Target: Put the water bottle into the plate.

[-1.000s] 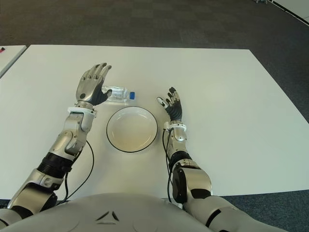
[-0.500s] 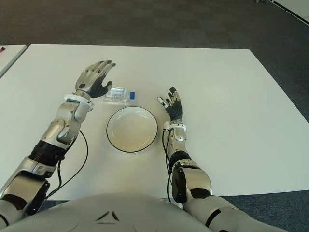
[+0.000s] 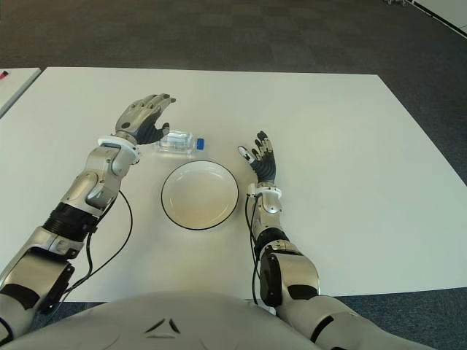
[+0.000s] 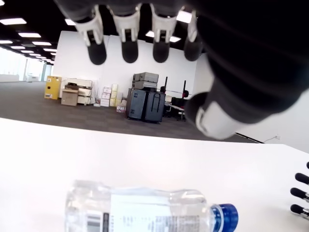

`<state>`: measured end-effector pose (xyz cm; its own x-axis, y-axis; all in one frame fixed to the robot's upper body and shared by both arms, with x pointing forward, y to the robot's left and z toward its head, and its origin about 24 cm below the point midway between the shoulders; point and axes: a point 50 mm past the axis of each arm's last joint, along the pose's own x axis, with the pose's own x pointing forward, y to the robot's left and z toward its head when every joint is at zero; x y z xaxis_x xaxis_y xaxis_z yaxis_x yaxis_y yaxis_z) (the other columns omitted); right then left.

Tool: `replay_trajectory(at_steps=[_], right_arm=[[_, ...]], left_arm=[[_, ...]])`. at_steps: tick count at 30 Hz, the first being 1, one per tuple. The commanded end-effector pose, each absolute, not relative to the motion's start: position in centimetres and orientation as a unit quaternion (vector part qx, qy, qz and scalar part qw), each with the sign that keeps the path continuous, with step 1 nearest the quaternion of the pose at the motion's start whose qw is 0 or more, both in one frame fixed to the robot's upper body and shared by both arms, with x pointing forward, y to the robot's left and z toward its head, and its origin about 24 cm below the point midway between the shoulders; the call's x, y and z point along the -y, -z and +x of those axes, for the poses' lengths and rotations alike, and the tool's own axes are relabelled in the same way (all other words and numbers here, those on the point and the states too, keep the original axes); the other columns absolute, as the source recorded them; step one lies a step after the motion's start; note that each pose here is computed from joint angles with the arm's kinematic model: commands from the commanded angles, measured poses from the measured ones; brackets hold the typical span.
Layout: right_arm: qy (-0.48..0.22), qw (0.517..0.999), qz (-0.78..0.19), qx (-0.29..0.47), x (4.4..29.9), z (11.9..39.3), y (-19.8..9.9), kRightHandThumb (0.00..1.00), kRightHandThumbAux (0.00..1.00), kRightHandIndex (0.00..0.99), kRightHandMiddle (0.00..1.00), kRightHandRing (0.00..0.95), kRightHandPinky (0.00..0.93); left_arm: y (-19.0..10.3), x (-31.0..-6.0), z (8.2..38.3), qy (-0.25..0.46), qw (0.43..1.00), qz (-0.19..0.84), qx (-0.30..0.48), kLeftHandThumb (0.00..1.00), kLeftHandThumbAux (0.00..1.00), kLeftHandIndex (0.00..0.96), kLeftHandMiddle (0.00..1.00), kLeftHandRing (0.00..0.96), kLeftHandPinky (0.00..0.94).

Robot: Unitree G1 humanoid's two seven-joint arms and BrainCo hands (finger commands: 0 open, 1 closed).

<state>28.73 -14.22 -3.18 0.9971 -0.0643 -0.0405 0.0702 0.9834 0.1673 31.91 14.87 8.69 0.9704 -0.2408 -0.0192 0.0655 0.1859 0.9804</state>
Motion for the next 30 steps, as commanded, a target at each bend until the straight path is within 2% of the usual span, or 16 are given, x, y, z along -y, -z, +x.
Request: replay_trajectory(at_steps=[1, 18, 30], right_arm=[[0.039, 0.99, 0.095, -0.092, 13.7, 26.3, 6.1, 0.086, 0.727, 0.076, 0.06, 0.044, 0.086], [0.039, 0.99, 0.099, -0.092, 13.8, 26.4, 6.1, 0.078, 0.735, 0.08, 0.06, 0.044, 0.085], [0.039, 0.99, 0.095, -0.093, 13.7, 26.4, 6.1, 0.069, 0.738, 0.075, 0.058, 0.044, 0.087]], left_arm=[[-8.4, -15.3, 32.4, 0.115, 0.763, 0.634, 0.046, 0.577, 0.65, 0.0, 0.0, 0.0, 0.034], [-9.1, -15.0, 33.3, 0.15, 0.766, 0.624, -0.03, 0.571, 0.658, 0.0, 0.0, 0.0, 0.021], [-9.6, -15.2, 34.1, 0.196, 0.772, 0.591, -0.126, 0.553, 0.654, 0.0, 0.0, 0.0, 0.033]])
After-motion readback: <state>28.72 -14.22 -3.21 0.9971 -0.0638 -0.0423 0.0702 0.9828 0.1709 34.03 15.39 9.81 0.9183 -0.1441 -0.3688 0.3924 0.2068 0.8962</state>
